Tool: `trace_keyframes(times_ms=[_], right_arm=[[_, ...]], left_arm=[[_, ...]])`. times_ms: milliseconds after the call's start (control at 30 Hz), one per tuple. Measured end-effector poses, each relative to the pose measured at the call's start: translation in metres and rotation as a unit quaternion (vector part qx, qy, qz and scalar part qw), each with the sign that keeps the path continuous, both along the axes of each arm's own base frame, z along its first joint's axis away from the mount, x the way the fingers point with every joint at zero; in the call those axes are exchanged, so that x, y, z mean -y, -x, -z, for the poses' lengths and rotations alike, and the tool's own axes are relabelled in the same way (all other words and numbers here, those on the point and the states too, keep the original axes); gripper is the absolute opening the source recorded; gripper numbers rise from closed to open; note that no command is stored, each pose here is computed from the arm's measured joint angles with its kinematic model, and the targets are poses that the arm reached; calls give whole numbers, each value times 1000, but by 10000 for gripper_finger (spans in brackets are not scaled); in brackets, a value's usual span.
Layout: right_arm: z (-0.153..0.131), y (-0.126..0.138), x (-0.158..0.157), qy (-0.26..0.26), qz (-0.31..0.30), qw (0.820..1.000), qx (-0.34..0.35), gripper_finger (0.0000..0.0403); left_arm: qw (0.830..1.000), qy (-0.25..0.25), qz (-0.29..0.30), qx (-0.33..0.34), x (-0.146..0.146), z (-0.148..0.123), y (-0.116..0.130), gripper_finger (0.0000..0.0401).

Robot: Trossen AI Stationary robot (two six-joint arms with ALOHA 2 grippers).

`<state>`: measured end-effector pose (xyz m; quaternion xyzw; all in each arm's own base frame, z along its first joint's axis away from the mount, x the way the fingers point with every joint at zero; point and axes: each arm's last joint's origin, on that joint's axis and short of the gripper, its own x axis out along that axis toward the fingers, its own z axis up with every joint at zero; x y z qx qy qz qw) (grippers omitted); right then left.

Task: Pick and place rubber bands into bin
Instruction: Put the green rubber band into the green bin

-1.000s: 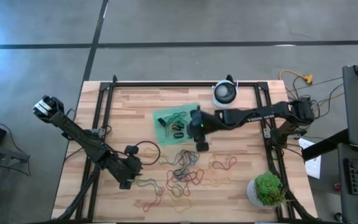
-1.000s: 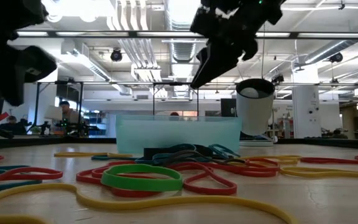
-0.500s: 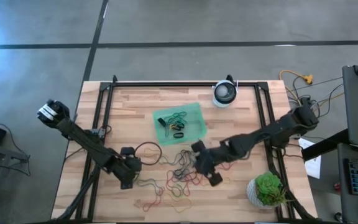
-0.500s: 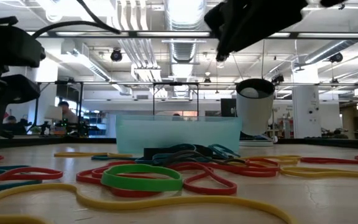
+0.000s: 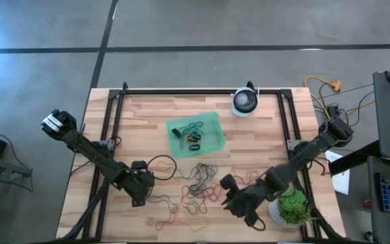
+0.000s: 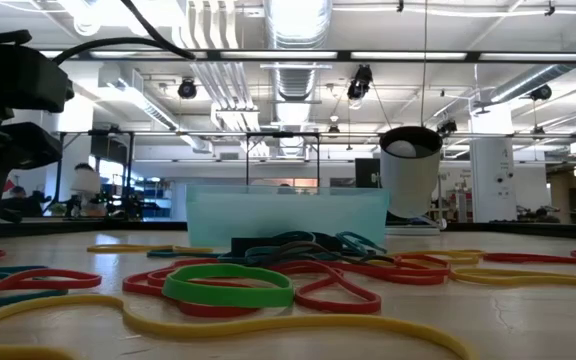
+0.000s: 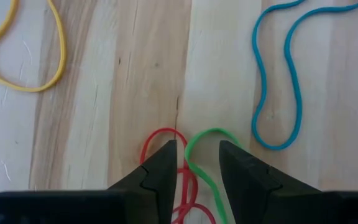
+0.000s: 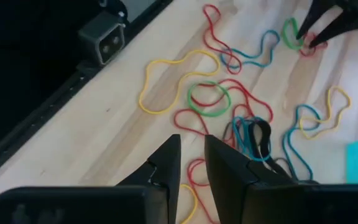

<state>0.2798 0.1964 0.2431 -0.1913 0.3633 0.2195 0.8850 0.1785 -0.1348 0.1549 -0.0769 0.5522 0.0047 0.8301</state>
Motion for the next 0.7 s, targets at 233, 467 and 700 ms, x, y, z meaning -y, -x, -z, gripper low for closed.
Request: trace_keyframes(times_ms=[233, 467, 700], right_arm=[[-2, 10, -17, -5, -24, 1000, 14, 58], [-2, 13, -20, -7, -12, 1000, 16, 59], [-1, 13, -20, -7, -11, 1000, 14, 59]], left_arm=[[1000, 1, -1, 0, 0, 0, 1, 105], [1000, 0, -3, -2, 0, 3, 0, 105], [1000, -4, -3, -8, 2, 10, -3, 105]])
